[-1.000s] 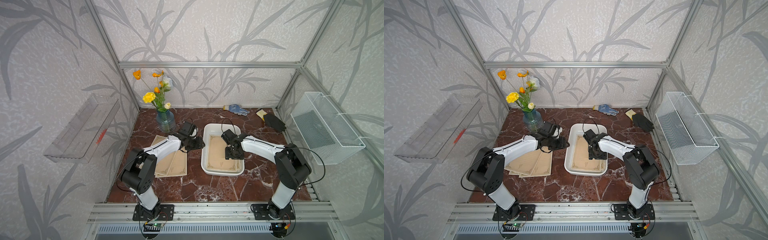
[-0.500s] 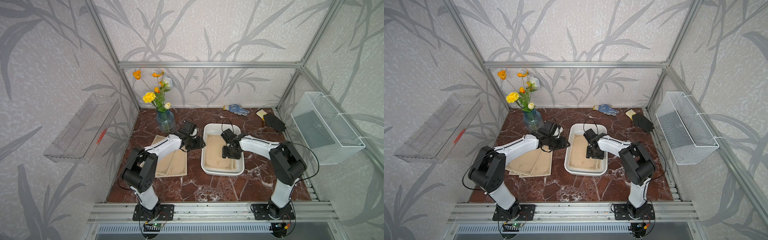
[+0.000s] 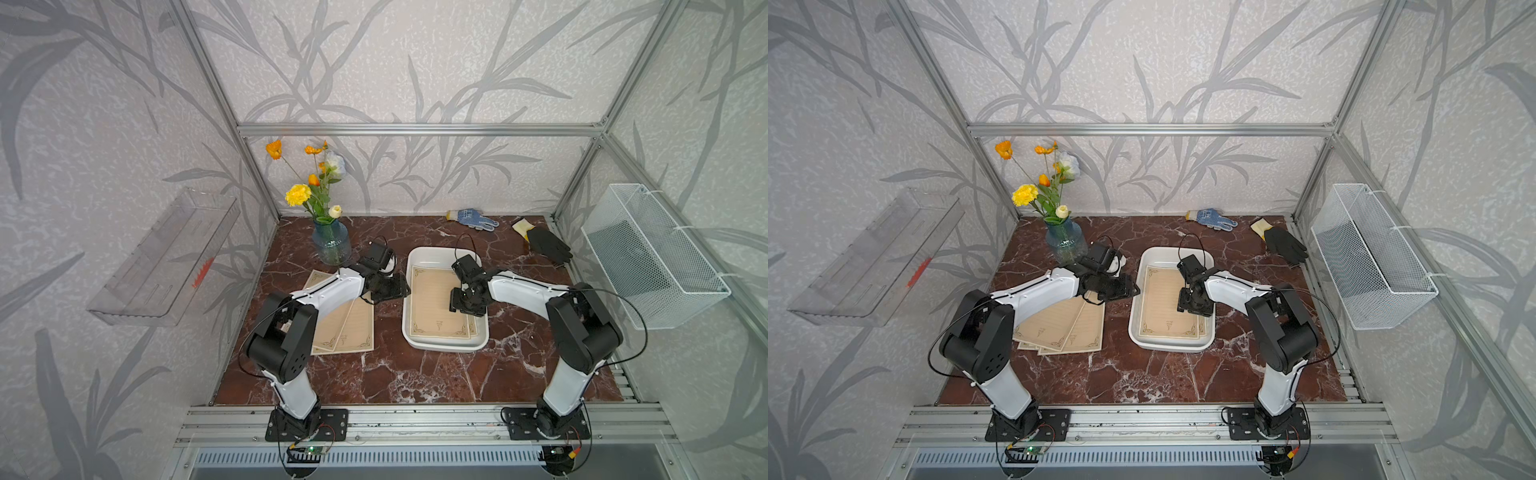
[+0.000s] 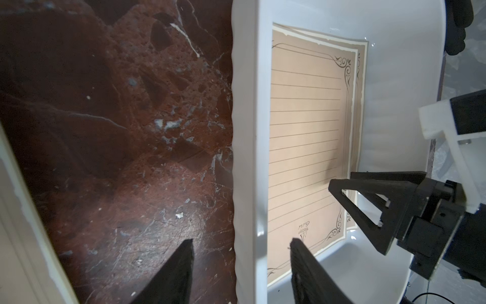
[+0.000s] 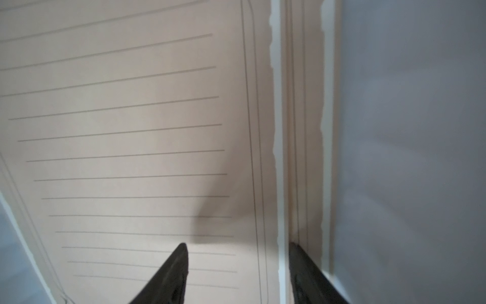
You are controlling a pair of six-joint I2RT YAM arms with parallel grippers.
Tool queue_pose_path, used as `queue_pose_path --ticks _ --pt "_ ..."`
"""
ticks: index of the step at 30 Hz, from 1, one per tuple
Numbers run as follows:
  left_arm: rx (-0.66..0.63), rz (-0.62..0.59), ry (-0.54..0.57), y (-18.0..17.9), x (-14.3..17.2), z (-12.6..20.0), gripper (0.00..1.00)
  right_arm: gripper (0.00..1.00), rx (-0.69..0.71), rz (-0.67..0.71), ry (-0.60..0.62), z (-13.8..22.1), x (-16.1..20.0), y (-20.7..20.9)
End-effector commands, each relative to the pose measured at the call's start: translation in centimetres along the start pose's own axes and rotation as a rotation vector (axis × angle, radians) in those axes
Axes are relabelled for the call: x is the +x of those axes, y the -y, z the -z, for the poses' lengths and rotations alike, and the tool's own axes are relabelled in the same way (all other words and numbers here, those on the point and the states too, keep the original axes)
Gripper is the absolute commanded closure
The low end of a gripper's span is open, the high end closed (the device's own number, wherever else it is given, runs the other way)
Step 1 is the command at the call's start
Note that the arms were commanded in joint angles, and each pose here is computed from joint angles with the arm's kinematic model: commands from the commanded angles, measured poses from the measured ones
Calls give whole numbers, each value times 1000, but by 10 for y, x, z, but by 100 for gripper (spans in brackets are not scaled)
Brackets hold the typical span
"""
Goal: Take out the stationery paper from the storage box
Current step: Pick up the stationery paper from the storage box.
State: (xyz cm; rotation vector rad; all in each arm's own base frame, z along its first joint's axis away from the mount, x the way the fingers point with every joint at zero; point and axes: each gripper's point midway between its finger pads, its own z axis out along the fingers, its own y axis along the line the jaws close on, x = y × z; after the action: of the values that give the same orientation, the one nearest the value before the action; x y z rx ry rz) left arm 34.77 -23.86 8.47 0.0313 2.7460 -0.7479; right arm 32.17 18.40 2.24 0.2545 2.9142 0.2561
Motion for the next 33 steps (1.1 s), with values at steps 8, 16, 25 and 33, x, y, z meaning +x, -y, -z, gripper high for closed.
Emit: queue_pose_path --ticks 8,16,25,33 --pt "-2 7 -11 4 -1 -1 46 40 -12 -15 7 3 2 4" --pt "16 6 -15 8 -2 1 61 41 -34 -25 11 4 4 3" --pt "64 20 -42 15 0 -6 97 41 -42 -22 10 4 5 2" --pt "45 22 -47 11 1 -6 100 44 -74 -26 20 5 4 -1"
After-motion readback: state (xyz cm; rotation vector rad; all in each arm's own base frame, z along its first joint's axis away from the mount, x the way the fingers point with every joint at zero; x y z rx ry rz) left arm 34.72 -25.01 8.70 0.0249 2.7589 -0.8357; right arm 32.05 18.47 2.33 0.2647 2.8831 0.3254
